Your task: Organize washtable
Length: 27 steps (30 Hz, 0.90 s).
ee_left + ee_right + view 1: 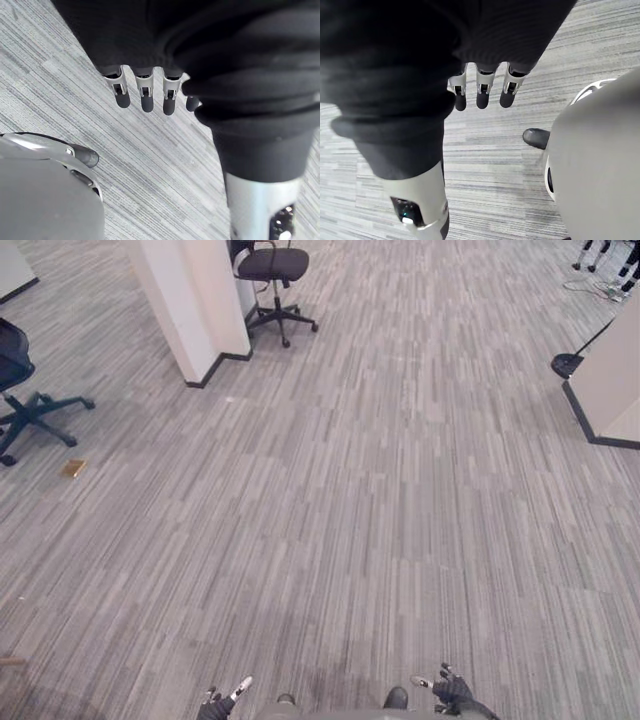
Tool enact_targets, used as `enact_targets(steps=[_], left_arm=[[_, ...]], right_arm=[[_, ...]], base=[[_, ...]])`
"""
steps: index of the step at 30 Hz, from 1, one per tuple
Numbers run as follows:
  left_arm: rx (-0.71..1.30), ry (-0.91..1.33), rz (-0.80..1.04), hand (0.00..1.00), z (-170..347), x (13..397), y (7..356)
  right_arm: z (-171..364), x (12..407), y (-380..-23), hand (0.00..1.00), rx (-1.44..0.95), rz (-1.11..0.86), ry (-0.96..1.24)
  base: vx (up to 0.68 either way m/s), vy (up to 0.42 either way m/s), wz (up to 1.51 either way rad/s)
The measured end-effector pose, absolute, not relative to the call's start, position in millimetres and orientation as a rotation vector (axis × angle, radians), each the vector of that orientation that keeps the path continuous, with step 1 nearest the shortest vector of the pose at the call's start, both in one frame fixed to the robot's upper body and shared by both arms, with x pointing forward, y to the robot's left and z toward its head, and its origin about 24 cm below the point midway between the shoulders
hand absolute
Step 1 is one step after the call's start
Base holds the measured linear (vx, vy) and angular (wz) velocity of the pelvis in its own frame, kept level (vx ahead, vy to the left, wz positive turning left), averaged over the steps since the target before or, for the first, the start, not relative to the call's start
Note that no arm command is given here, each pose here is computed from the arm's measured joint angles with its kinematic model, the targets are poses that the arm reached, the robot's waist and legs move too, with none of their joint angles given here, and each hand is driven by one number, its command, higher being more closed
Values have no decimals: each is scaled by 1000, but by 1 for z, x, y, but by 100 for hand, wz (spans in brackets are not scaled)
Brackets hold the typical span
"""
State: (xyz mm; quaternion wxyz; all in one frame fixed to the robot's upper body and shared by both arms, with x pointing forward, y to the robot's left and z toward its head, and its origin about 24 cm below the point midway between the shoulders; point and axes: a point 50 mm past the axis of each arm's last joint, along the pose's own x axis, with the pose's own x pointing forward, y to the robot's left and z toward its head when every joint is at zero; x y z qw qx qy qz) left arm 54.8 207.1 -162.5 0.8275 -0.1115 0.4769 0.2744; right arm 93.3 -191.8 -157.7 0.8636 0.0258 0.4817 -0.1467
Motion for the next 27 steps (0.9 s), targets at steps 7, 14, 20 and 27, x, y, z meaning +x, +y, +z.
enact_targets(steps=[7,14,20,27], left_arm=[[-261,1024,611,0,-164,48,206],[-258,1025,615,0,-163,46,207],[-256,1030,607,0,-164,46,205],[-239,1062,628,0,-163,32,216]], right_arm=[[-159,85,-195,0,145,-404,1014],[-160,78,-197,0,156,-429,1027],[-160,77,-199,0,154,-436,1026],[-160,76,-201,0,159,-449,1028]], base=[[-15,25,2],[4,7,-2],[-1,-23,-8],[82,-68,-20]])
